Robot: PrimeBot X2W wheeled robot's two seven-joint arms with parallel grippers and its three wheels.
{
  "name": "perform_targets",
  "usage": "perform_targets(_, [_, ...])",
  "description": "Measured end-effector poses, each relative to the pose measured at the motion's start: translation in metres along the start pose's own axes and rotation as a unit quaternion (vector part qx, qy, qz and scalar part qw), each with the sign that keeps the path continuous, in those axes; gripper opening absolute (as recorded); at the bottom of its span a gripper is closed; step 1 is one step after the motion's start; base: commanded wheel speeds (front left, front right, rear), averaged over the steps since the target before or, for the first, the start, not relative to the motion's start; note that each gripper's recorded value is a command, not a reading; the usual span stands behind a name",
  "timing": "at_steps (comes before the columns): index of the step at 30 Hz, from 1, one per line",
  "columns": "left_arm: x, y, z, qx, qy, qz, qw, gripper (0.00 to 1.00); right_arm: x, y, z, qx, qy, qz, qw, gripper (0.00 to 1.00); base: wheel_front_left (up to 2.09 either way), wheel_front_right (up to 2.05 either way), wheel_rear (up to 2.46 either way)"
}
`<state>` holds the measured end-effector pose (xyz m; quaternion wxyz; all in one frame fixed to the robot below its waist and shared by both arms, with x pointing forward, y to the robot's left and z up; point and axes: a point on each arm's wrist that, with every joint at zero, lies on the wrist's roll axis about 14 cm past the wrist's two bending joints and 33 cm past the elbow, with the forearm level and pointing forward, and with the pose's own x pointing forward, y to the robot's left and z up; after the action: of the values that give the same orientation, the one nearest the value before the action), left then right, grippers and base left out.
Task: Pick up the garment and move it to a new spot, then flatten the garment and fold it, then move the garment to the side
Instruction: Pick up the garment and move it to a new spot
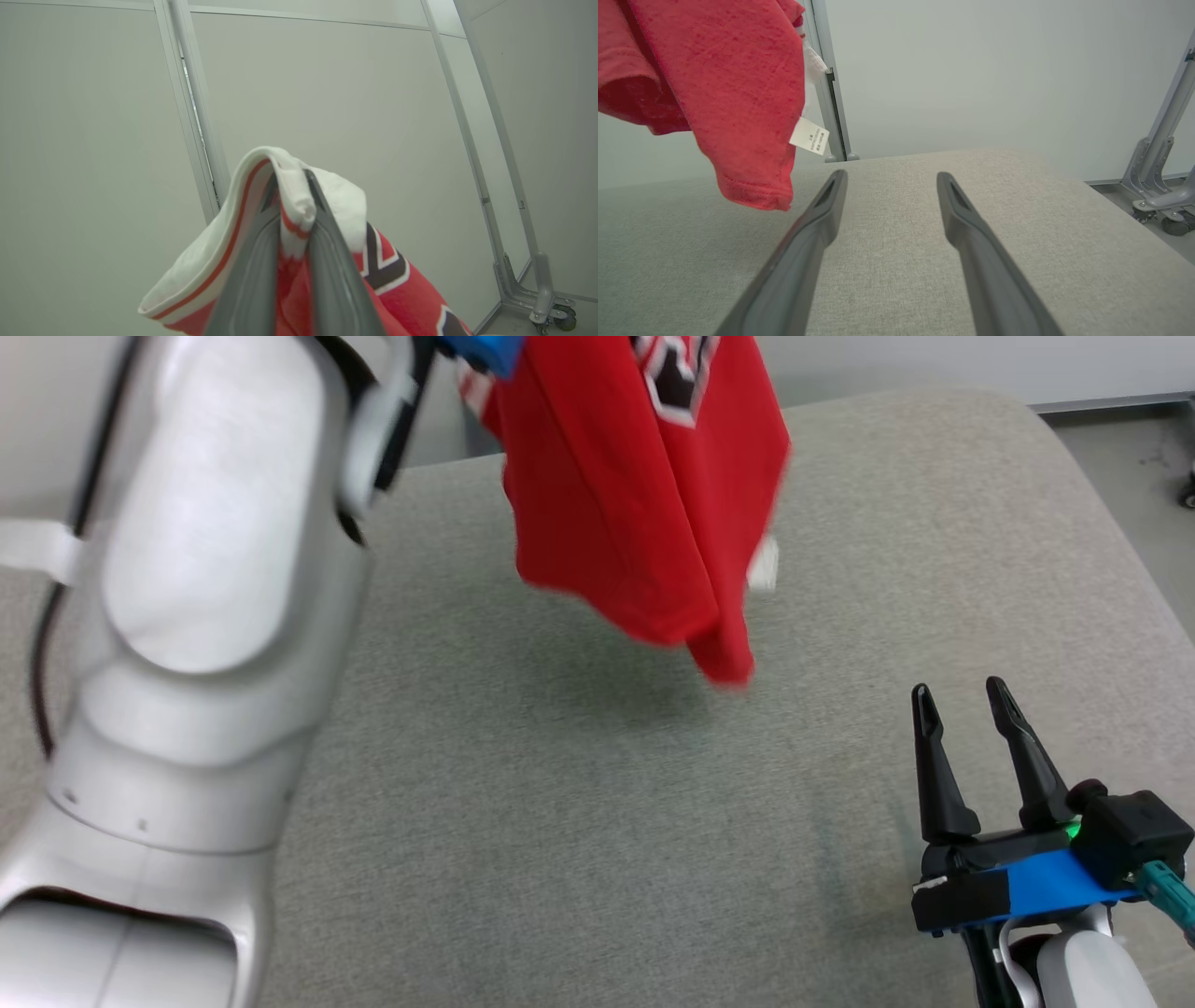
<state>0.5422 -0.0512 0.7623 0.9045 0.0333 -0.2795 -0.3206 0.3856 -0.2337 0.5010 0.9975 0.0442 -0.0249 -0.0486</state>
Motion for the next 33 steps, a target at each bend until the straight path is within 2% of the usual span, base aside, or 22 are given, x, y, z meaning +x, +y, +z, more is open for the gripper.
perform_targets(1, [0.0, -0.022, -0.011, -0.019, 0.01, -0.021, 1.0, 0.0, -0.005, -0.008, 0.002, -0.002, -0.002, -0.012, 1.0, 1.0, 0.0, 0.0, 0.0])
perform_targets(6, [-0.022, -0.061, -0.051, -0.065, 0.06, -0.048, 0.995, 0.0, -0.011, -0.017, 0.007, -0.004, -0.01, -0.026, 1.0, 1.0, 0.0, 0.0, 0.0])
perform_targets(14, [-0.114, -0.091, -0.148, -0.128, 0.207, -0.026, 0.97, 0.0, -0.004, -0.004, 0.004, -0.001, -0.01, -0.005, 1.0, 1.0, 0.0, 0.0, 0.0])
perform_targets(15, [-0.114, -0.091, -0.148, -0.128, 0.207, -0.026, 0.97, 0.0, -0.004, -0.004, 0.004, -0.001, -0.01, -0.005, 1.0, 1.0, 0.0, 0.0, 0.0])
perform_targets(18, [-0.169, -0.104, -0.185, -0.148, 0.277, -0.011, 0.949, 0.0, -0.002, 0.005, 0.002, 0.002, -0.007, 0.007, 1.0, 1.0, 0.0, 0.0, 0.0])
perform_targets(23, [-0.224, -0.118, -0.21, -0.165, 0.339, 0.004, 0.926, 0.0, -0.003, 0.011, 0.001, 0.005, -0.003, 0.016, 1.0, 1.0, 0.0, 0.0, 0.0])
perform_targets(24, [-0.231, -0.118, -0.212, -0.165, 0.343, 0.009, 0.925, 0.35, -0.003, 0.012, 0.001, 0.005, -0.003, 0.018, 1.0, 1.0, 0.0, 0.0, 0.0])
perform_targets(25, [-0.233, -0.118, -0.211, -0.165, 0.342, 0.014, 0.925, 1.0, -0.003, 0.014, 0.0, 0.005, -0.002, 0.021, 1.0, 1.0, 0.0, 0.0, 0.0])
perform_targets(27, [-0.233, -0.114, -0.209, -0.164, 0.335, 0.023, 0.928, 1.0, -0.003, 0.016, 0.0, 0.006, -0.002, 0.024, 1.0, 1.0, 0.0, 0.0, 0.0])
perform_targets(33, [-0.22, -0.071, -0.177, -0.143, 0.268, 0.092, 0.948, 1.0, -0.003, 0.029, 0.005, 0.009, -0.009, 0.042, 0.999, 1.0, 0.0, 0.0, 0.0])
